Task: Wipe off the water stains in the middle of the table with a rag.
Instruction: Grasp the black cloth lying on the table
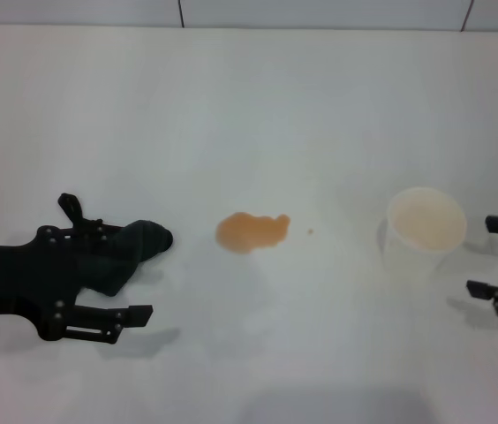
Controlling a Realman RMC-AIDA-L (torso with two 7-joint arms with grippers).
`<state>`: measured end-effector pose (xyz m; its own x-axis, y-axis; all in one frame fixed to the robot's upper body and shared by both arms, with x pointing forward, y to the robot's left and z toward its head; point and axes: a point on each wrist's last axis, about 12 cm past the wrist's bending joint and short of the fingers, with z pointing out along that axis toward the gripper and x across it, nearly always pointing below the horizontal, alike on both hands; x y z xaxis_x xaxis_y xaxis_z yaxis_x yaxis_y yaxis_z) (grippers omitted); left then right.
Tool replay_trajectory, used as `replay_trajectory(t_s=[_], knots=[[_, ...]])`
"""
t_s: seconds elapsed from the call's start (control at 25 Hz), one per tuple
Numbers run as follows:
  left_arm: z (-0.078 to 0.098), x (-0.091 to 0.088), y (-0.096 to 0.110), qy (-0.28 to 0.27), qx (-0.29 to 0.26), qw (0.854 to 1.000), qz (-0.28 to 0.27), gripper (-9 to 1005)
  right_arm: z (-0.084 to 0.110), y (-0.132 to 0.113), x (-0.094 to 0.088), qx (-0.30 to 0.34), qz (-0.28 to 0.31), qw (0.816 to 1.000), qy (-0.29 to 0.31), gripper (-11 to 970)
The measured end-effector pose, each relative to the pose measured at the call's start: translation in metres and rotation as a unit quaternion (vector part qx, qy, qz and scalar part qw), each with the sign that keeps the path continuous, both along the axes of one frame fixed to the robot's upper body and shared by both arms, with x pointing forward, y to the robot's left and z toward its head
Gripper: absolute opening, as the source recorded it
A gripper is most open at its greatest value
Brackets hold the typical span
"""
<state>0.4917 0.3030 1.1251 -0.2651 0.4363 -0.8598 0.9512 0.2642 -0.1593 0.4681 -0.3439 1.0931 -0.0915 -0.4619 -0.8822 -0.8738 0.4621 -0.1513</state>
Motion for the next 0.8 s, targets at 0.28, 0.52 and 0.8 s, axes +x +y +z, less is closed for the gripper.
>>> replay_trajectory(t_s=[0.28, 0.52, 0.8], knots=[[0.004, 0.002, 0.001, 0.004, -0.008, 1.000, 0.011, 838, 0.051, 0.008, 0.017, -0.017, 0.060, 0.997, 0.048, 857], [0.006, 0.004, 0.007, 0.010, -0.002, 1.000, 0.024, 837, 0.079, 0.026, 0.039, -0.070, 0.079, 0.993, 0.055, 858], [0.015, 0.007, 0.017, 0.016, 0.041, 0.998, 0.046, 836, 0.098, 0.041, 0.052, -0.076, 0.102, 0.991, 0.042, 857]])
